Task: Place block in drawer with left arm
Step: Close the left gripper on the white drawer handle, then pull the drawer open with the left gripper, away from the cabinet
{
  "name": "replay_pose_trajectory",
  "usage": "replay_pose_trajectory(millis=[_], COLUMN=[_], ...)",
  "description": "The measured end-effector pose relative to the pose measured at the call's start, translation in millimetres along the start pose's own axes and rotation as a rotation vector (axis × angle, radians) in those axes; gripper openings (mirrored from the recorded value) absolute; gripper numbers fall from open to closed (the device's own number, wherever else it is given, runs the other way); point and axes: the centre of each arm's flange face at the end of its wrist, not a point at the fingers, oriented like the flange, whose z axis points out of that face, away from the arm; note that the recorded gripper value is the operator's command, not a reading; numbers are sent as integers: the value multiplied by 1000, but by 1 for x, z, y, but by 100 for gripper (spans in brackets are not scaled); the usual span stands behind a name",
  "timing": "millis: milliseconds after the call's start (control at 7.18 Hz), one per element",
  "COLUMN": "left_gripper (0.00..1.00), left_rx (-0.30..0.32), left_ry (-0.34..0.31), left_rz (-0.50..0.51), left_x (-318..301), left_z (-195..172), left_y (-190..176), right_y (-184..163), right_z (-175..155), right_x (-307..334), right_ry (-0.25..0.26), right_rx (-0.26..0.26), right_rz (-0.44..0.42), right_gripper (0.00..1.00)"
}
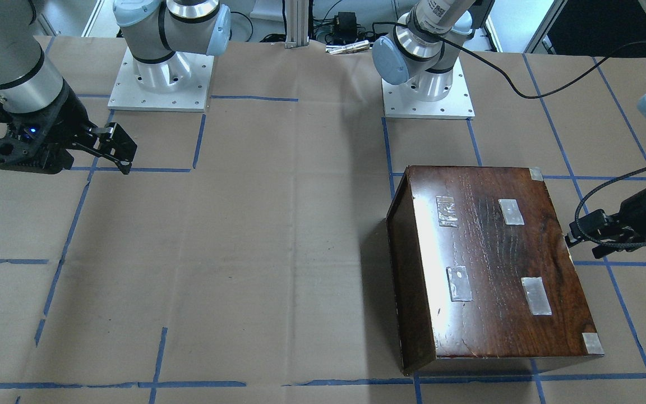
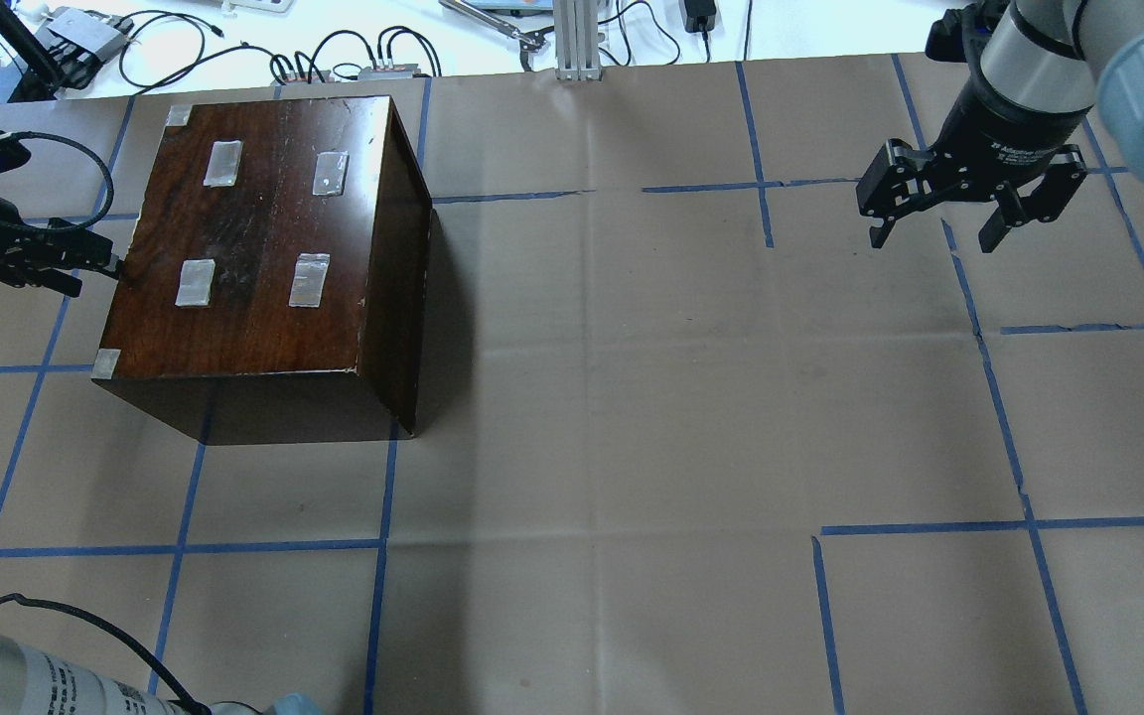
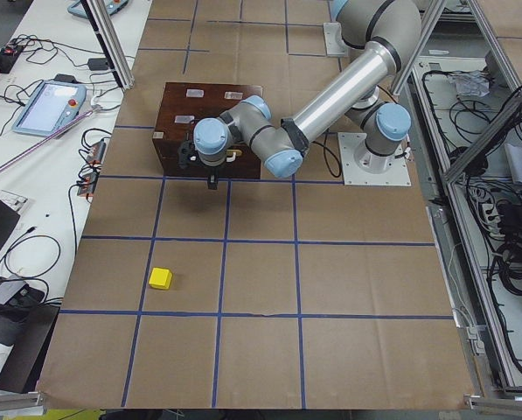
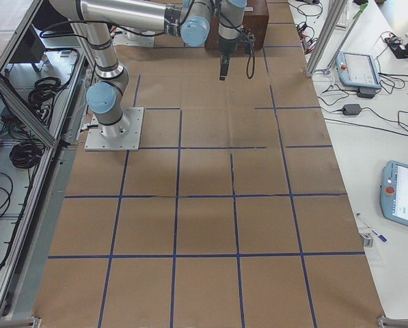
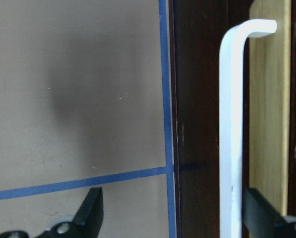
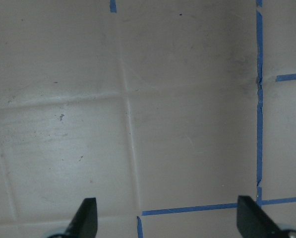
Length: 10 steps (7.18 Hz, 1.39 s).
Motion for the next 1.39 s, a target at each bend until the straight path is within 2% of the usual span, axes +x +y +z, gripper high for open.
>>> replay_pose_trajectory(millis=[557, 1392], left_gripper=[99, 99], left_rx=[6, 16], left_ry=[-4, -37], left_rz=[3, -2], left_x=[-7, -20], left_z=[11, -2], left_y=[-5, -10], right_y=[0, 0], right_z=[0, 0], right_x=[0, 0], right_ry=[0, 0], right_rx=[0, -1], right_rz=[0, 0], right_gripper=[100, 100])
